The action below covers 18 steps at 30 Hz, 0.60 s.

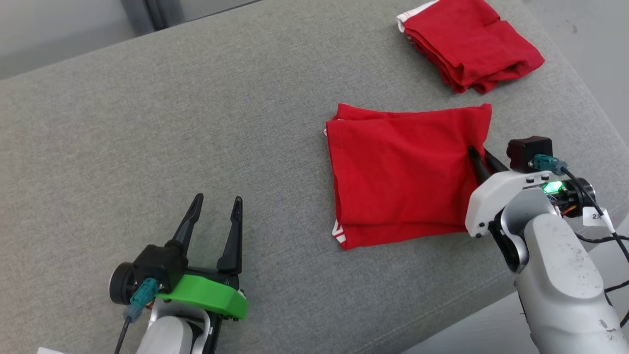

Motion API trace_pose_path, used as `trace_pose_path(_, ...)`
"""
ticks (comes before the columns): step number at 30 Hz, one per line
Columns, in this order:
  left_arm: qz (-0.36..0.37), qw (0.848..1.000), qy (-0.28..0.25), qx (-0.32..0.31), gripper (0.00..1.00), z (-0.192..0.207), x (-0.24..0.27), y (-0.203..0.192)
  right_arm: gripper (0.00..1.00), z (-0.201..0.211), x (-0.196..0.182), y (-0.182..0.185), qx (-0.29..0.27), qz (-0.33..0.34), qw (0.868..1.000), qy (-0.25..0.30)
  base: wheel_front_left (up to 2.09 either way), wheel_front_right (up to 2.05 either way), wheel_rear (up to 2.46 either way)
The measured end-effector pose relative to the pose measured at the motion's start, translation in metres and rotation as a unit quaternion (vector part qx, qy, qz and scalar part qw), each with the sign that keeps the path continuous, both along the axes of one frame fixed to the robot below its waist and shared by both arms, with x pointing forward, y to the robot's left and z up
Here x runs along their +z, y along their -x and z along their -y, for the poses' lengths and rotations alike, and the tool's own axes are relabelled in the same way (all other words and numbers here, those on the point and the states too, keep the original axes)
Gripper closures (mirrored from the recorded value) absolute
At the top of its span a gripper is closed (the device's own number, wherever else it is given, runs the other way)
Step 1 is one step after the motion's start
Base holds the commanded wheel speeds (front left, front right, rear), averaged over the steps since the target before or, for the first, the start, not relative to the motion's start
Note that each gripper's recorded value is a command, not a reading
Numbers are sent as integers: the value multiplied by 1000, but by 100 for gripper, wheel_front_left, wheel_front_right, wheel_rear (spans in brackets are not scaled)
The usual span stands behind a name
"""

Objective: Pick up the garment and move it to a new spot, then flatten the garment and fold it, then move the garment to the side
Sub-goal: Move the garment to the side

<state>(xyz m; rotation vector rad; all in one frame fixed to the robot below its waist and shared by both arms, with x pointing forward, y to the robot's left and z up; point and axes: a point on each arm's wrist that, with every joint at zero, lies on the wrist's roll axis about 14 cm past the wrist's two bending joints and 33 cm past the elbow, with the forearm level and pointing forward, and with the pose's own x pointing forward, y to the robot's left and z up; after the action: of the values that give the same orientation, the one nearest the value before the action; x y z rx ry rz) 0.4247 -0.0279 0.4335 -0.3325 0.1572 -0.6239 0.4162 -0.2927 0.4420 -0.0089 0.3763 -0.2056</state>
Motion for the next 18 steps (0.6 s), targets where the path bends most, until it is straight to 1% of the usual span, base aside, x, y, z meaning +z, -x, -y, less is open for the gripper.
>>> trace_pose_path(3, -11, 1000, 2, -13, 0, 8, -9, 1, 100, 3, 4, -8, 0, 5, 1000, 7, 0, 0, 0)
trace_pose_path(6, -17, 1000, 3, -16, 0, 10, -13, 2, 100, 5, 14, -21, 14, 9, 999, 32, 0, 0, 0)
trace_pose_path(9, -18, 1000, 2, -12, 0, 7, -13, 2, 100, 7, 39, -42, 31, 29, 997, 60, 0, 0, 0)
trace_pose_path(12, -18, 1000, 1, -3, 0, 1, -13, 2, 100, 11, 66, -64, 49, 43, 993, 100, 0, 0, 0)
trace_pose_path(18, -18, 1000, -1, 15, 0, -11, -13, -1, 100, 28, 99, -94, 59, 46, 985, 157, 0, 0, 0)
